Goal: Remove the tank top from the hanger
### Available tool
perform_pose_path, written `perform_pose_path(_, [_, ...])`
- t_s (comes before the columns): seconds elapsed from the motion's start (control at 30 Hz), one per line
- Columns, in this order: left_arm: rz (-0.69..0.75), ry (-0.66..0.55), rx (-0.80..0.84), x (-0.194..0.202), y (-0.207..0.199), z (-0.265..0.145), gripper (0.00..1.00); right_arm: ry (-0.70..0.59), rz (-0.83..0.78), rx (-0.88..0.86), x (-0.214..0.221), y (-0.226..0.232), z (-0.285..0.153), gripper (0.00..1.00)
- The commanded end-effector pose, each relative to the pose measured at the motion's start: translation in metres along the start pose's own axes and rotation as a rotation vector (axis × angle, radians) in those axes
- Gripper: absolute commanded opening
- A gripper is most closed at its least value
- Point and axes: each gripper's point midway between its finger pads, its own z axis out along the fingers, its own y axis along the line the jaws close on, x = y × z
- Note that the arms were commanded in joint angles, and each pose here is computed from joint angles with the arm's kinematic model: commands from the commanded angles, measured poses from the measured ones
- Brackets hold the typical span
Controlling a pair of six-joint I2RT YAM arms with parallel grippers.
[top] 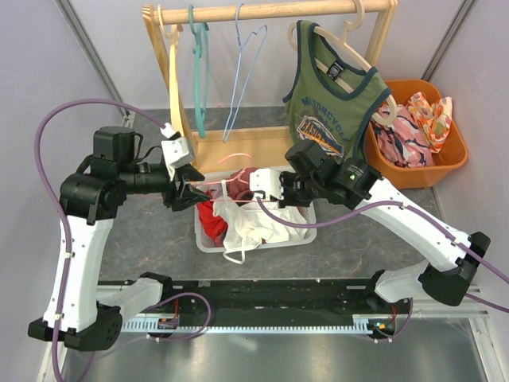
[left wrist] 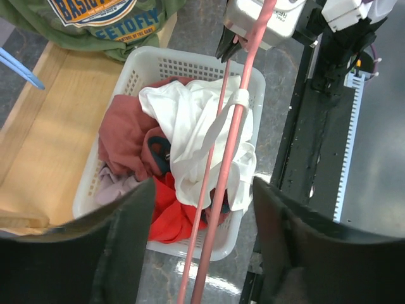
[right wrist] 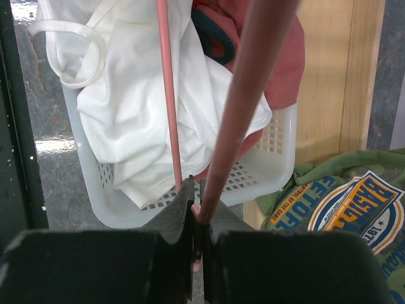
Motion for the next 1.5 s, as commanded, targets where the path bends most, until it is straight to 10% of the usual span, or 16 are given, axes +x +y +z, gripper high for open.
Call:
perform_pose_path(0.0, [0.094, 0.011, 0.016, 0.000, -0.005, -0.004, 0.46, -0.059, -0.012, 0.034, -0.013, -0.007, -0.012, 0.00])
perform_pose_path(0.37, [0.127, 0.002, 0.053, -0.004, -0.016, -0.009, 0.03, -0.049, -0.014, 0.045, -0.012, -0.011, -0.010, 0.00])
perform_pose_path(0.53, [0.140, -0.005, 0.089, -0.003, -0.023, -0.009, 0.02, -0.038, -0.002, 0.084, -0.013, -0.021, -0.006, 0.00])
perform_pose_path(1.1, [0.110, -0.043, 0.121, -0.006, -0.026, -0.004, 0.02, -0.454, -0.008, 0.314, -0.080, -0.038, -0.095, 0.98])
perform_pose_path(1.47, [-0.089, -0.234, 0.276, -0.055, -0.033, 0.006, 0.02, -0.908, 0.089, 0.420, -0.094, 0.001, -0.169, 0.98])
